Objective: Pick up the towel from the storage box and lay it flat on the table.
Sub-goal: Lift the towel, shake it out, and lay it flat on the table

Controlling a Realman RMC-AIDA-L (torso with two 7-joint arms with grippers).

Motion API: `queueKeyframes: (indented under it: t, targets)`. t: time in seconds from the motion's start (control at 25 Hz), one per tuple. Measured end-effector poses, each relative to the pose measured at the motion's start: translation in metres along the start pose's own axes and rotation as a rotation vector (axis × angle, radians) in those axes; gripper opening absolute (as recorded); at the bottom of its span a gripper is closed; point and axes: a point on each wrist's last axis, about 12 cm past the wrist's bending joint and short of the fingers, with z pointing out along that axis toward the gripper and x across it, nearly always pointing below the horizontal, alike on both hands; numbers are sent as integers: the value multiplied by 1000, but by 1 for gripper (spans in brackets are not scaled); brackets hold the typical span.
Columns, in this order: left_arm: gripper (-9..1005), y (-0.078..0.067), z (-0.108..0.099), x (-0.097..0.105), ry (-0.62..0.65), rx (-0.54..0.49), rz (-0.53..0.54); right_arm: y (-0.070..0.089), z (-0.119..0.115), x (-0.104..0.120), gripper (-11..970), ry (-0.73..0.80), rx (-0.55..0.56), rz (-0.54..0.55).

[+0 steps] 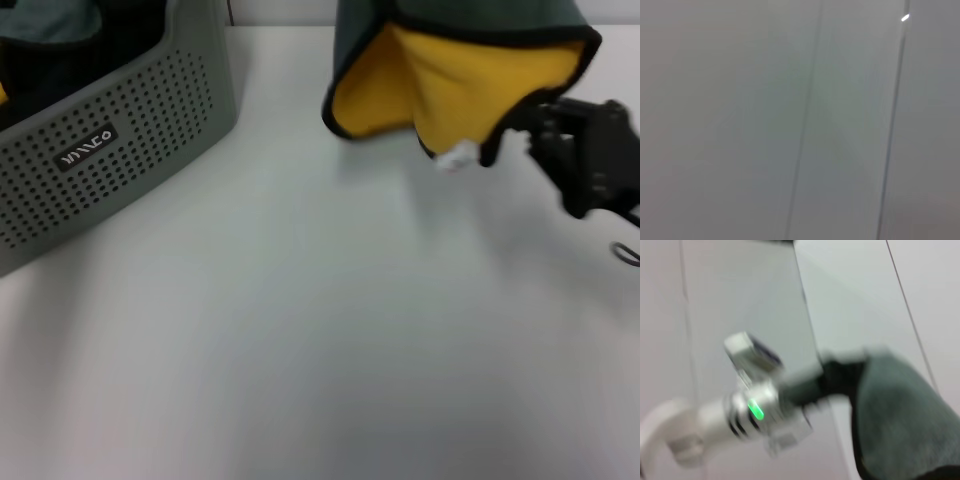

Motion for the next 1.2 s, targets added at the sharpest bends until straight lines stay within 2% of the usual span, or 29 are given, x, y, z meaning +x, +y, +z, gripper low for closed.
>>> queueKeyframes:
  t: [0.16,0.44,0.64,0.76,1.0,1.2]
  targets:
    - [51,20,-6,24,77,-69,-34,6,-11,-16,12,-74,-74,78]
    - [68,35,-14,53,164,-124,-74,9,-18,-38,11,-176,-177,170]
    - [258,39,-29,77,272,-152,-43,3,-19,-54,12,-241,-210,201]
    - [400,37,-35,82,276,-143,-40,-3,-20,-62,14,-257,-203,190]
    - [529,43,-59,85,216,-178,-50,-15,-27,-81,17,-282,-186,148]
    - [530,48,-86,77,120,-186,-60,-32,-39,-102,19,-241,-148,123]
